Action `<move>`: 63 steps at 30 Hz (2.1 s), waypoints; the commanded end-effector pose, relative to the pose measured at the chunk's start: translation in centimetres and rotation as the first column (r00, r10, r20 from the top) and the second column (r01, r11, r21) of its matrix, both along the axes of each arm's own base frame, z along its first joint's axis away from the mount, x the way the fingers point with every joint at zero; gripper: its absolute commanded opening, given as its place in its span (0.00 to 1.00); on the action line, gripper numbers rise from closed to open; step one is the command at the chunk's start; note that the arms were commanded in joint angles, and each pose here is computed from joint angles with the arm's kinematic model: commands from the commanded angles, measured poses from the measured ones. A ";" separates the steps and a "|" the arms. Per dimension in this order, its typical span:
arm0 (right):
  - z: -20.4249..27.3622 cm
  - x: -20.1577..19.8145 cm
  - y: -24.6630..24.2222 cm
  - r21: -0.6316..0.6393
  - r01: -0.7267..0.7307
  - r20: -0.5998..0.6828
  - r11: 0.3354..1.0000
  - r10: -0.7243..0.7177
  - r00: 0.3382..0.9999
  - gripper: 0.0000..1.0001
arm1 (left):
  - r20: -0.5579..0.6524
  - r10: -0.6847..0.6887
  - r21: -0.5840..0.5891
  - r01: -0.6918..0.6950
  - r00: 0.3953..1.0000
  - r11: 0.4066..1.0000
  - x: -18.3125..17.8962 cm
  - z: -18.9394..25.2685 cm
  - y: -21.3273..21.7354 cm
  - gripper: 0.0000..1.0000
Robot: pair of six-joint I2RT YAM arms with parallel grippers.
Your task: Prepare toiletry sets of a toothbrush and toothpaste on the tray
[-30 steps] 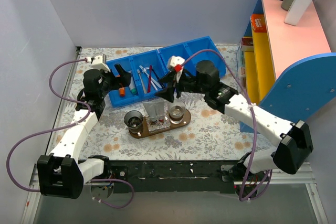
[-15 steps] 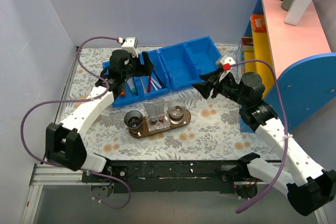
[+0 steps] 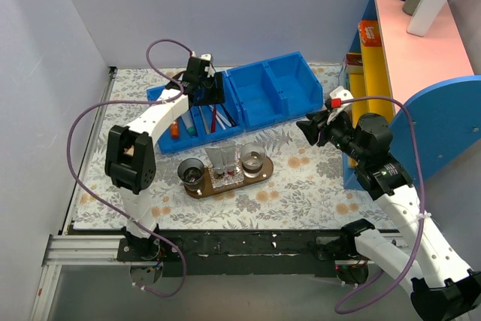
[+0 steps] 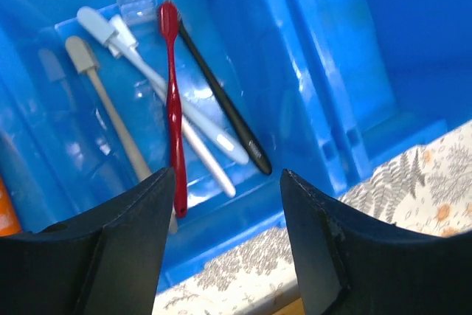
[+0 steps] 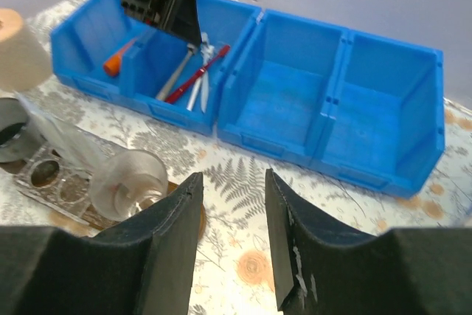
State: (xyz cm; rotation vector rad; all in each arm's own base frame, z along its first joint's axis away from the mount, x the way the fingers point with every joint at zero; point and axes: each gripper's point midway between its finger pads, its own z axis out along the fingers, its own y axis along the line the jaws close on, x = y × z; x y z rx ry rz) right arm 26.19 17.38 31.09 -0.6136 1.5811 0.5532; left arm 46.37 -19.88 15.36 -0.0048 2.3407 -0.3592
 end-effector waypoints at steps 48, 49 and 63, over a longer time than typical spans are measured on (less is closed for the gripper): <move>-5.5 3.2 -2.3 -0.066 0.176 -0.376 0.982 -0.188 0.907 0.30 | -0.284 0.336 -0.081 -0.372 0.898 0.925 5.3 -9.6 -3.8 0.34; -5.6 3.2 -2.3 -0.065 0.175 -0.379 0.982 -0.187 0.906 0.30 | -0.267 0.326 -0.102 -0.363 0.907 0.926 5.7 -9.2 -4.1 0.34; -6.6 2.7 -2.3 -0.067 0.168 -0.399 0.984 -0.181 0.899 0.30 | -0.371 0.463 0.077 -0.470 0.805 0.879 3.1 -12.5 -0.8 0.35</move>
